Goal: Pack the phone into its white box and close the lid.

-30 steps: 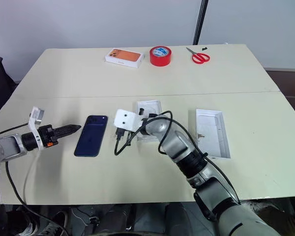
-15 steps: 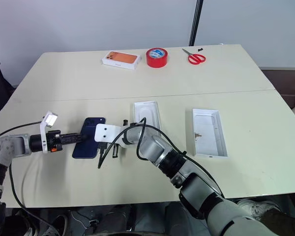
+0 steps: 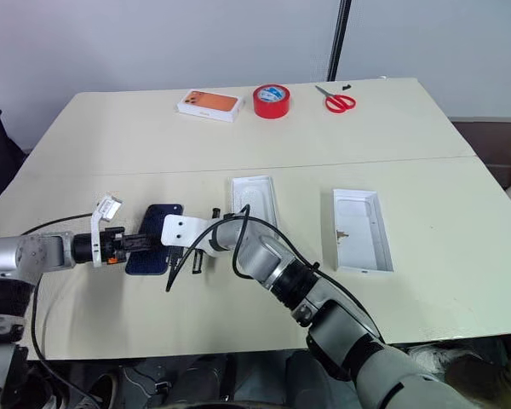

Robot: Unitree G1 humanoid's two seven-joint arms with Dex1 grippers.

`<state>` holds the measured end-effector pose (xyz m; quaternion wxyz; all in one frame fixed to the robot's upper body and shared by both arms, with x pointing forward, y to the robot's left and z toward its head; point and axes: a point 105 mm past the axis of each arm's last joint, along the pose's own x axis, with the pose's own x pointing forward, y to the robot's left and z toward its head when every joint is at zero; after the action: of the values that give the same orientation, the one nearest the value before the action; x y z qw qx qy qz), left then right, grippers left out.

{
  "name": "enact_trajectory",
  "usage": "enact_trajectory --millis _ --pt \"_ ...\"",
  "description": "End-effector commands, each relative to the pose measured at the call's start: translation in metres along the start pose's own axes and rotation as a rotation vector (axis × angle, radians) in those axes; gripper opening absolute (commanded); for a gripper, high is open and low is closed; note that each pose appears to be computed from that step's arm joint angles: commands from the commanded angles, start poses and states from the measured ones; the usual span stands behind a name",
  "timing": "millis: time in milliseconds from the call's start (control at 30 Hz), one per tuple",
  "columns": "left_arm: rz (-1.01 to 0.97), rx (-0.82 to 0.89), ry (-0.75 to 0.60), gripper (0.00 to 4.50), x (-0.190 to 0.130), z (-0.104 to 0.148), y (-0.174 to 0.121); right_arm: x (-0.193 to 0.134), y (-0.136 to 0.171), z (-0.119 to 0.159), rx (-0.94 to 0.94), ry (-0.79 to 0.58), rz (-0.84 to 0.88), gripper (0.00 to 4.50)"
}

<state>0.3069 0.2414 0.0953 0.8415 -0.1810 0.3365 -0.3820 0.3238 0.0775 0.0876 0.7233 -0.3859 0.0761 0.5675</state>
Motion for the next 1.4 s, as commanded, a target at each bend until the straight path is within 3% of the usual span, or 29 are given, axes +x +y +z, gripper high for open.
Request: enact_trajectory --millis 33,200,333,500,633,833,1133,1400 --pt "0.159 -0.021 0.050 1.92 -0.022 -0.013 0.027 -0.003 -0.002 0.000 -0.007 0.002 -0.015 0.14" --pt "0.217 0.003 0.069 1.92 -0.034 -0.018 0.040 -0.001 -0.001 0.002 -0.005 -0.005 -0.014 0.14" --pt "0.204 0.022 0.148 1.92 -0.025 -0.039 0.041 -0.001 -0.002 0.002 -0.008 -0.006 -0.014 0.14" --pt "0.190 -0.001 0.094 1.92 -0.043 -0.019 0.040 -0.002 0.000 0.000 -0.012 -0.003 -0.010 0.14" --pt "0.030 -0.101 0.084 1.92 -0.013 -0.025 0.021 -0.002 -0.001 0.000 -0.018 -0.006 -0.006 0.14" --pt "-0.010 -0.159 0.100 1.92 0.015 -0.053 0.018 -0.003 -0.003 0.000 -0.004 -0.008 -0.012 0.14" --pt "-0.096 -0.187 0.024 1.92 0.036 -0.037 -0.001 -0.004 0.001 -0.003 -0.003 0.003 0.003 0.14" --pt "-0.180 -0.237 0.047 1.92 0.045 -0.039 -0.017 -0.005 -0.001 -0.005 -0.007 0.009 -0.005 0.14"
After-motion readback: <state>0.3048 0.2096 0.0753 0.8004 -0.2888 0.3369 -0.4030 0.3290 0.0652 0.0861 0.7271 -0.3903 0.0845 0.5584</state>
